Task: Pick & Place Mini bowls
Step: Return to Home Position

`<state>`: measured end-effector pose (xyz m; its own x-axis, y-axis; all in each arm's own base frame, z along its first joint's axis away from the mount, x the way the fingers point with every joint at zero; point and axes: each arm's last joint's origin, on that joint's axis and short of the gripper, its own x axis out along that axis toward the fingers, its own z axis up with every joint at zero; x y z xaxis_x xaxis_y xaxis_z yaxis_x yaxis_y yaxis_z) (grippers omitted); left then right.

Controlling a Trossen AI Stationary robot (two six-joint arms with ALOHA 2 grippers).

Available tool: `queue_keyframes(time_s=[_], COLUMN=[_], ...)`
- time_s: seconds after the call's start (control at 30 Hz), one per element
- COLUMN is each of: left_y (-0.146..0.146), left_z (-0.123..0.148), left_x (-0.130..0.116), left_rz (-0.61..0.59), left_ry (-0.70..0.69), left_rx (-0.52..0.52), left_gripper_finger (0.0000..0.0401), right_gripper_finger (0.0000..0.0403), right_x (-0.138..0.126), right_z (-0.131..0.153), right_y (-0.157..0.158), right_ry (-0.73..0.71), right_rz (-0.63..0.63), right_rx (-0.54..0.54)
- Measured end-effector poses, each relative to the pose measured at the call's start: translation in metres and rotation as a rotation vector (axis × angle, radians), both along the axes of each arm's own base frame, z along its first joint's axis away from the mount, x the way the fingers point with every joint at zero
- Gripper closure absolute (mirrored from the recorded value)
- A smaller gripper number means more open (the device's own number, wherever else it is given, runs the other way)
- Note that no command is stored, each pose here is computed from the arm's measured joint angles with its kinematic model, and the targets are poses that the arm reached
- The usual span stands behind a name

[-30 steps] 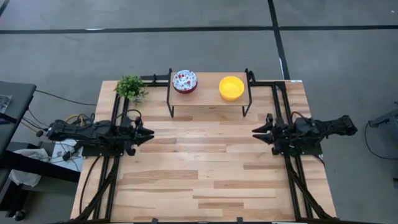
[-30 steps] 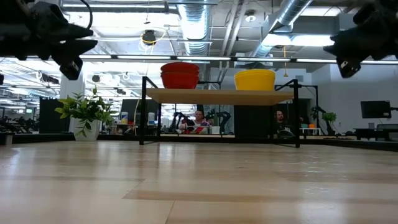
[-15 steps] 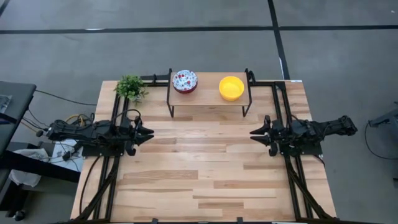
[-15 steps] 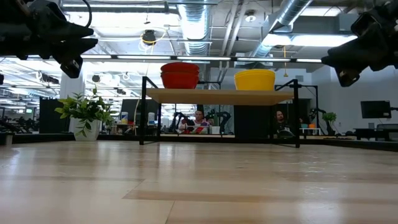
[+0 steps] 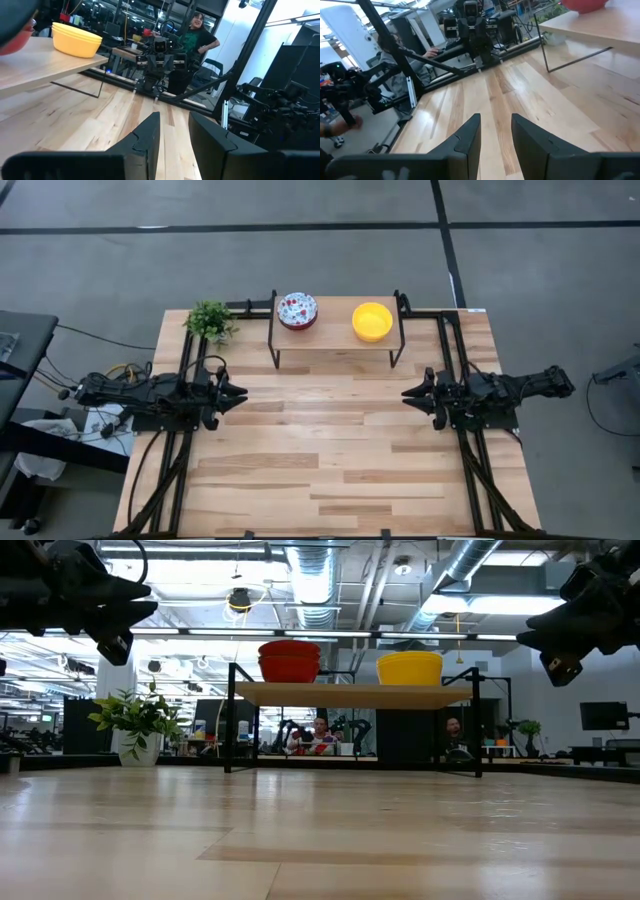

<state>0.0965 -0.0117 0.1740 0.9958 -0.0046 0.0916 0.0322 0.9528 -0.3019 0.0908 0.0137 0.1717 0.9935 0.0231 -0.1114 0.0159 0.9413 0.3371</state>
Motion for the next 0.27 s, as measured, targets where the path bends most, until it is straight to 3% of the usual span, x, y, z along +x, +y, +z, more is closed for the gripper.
queue_keyframes(time_s=[0.27], left_y=[0.0000], left_z=[0.0003], left_x=[0.0000], left_rz=[0.000], left_ry=[-0.002], left_rx=[0.000], left_gripper_finger=[0.0299], right_gripper_finger=[0.0305], right_x=[0.0000], right_z=[-0.0001], right_y=[0.0000], right_ry=[0.000], right_rz=[0.000], right_rx=[0.000])
